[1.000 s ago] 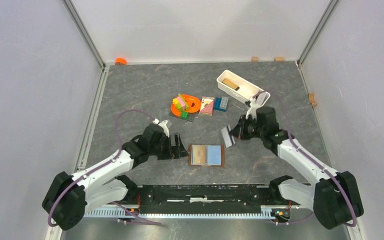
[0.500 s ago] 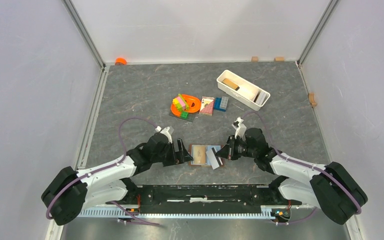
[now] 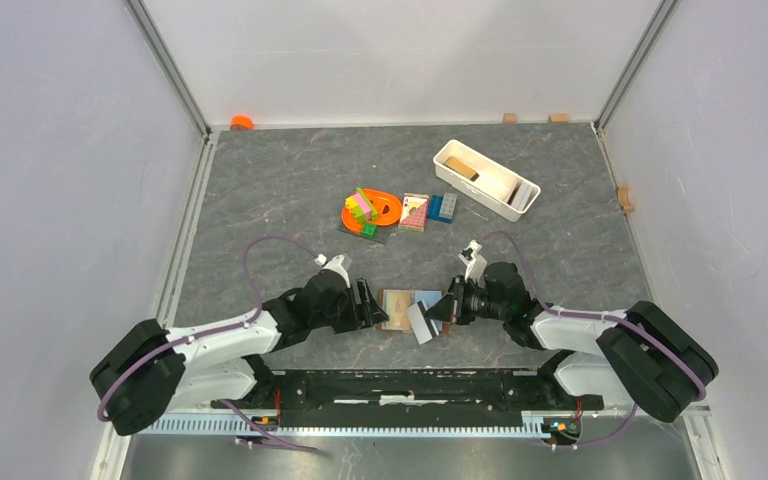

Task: Put the credit cards into the card holder
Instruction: Insert the credit card into the card holder.

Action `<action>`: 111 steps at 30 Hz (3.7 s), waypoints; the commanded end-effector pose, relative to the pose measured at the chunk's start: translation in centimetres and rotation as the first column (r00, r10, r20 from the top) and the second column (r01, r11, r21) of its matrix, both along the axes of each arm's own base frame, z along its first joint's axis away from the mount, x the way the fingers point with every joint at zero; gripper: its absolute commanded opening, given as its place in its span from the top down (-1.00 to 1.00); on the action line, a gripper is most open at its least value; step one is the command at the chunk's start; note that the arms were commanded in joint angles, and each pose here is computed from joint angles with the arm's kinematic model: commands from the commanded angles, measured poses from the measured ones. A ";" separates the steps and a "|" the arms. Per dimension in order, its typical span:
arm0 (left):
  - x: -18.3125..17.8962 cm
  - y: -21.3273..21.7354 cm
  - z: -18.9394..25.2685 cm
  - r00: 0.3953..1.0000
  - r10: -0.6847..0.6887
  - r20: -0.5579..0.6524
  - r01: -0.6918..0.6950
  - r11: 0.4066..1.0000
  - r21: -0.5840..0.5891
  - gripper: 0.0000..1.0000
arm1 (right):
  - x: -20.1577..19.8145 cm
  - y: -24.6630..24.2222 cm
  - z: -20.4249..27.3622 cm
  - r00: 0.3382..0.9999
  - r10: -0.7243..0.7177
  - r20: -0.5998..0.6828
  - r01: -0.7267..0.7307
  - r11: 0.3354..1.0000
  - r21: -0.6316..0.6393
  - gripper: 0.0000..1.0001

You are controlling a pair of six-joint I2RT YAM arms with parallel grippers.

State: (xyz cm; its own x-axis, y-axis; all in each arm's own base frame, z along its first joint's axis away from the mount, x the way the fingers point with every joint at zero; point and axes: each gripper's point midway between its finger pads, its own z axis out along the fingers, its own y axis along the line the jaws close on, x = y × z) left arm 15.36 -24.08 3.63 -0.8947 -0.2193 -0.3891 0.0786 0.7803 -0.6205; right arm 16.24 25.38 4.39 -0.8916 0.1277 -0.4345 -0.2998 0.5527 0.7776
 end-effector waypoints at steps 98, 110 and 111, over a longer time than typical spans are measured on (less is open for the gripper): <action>2.1 -0.4 -2.9 1.000 -0.005 0.014 0.003 0.990 0.139 0.22 | 2.5 5.3 -3.9 0.979 -0.204 0.002 0.201 0.964 -0.173 0.82; 2.3 -0.1 0.0 0.999 -0.006 0.053 0.000 0.992 0.127 -0.30 | 5.2 2.1 -0.2 0.933 -0.275 0.233 0.336 0.896 -0.291 0.16; 2.4 -0.1 0.6 0.998 -0.007 0.064 -0.001 0.992 0.126 -0.40 | 5.4 1.4 0.3 0.925 -0.278 0.260 0.352 0.885 -0.306 0.08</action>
State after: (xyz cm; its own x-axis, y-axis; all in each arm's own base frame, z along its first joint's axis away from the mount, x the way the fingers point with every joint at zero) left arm 17.95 -25.52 3.14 -0.8763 -0.2105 -0.4333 0.0881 0.8143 -0.5737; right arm 20.17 29.21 2.79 -0.7933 0.2471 -0.5565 -0.1772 0.7807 0.5993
